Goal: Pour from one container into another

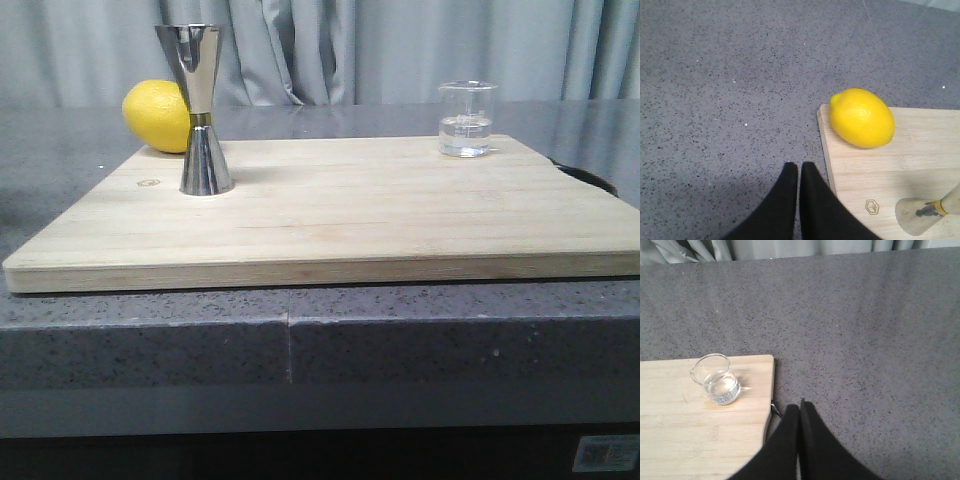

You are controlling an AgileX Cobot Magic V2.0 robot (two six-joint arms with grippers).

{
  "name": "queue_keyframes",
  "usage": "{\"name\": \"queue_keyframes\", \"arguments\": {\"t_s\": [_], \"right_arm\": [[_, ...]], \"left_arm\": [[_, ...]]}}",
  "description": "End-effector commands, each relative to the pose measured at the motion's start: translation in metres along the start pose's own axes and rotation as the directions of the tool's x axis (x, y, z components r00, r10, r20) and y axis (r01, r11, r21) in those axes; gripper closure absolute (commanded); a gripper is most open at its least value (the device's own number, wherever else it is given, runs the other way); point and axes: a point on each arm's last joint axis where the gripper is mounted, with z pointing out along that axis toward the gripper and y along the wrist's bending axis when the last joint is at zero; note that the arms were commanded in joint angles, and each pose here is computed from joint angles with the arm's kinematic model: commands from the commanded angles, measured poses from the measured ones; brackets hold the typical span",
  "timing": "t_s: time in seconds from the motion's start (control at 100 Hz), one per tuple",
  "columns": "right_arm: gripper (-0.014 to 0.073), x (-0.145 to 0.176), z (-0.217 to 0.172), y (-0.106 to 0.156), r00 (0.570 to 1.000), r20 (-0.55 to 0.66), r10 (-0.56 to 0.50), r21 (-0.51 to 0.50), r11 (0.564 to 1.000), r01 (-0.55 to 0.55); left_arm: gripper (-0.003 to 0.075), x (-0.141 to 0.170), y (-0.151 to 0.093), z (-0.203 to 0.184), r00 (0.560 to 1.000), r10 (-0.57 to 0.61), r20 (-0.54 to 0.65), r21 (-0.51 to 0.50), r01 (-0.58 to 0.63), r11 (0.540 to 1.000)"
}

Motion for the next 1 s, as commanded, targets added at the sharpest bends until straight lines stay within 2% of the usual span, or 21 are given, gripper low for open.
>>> {"name": "queue_keyframes", "arguments": {"t_s": [0.0,0.47,0.99], "right_arm": [[0.0664,-0.0173,-0.0092,0.0004,0.993,0.119,-0.008,0.004,1.000,0.007],[0.0664,-0.0212,-0.0098,0.0003,0.987,0.162,-0.008,0.005,1.000,0.007],[0.0664,-0.0220,-0.0099,0.0003,0.985,0.170,-0.008,0.005,1.000,0.007]], "left_arm": [[0.0739,-0.0163,-0.0054,-0.0115,0.993,0.011,0.115,-0.002,-0.011,1.000],[0.0739,-0.0218,-0.0068,-0.0124,0.984,-0.047,0.175,0.022,0.043,0.999],[0.0739,-0.0239,-0.0061,-0.0128,0.979,-0.049,0.198,0.016,0.047,0.999]]}}
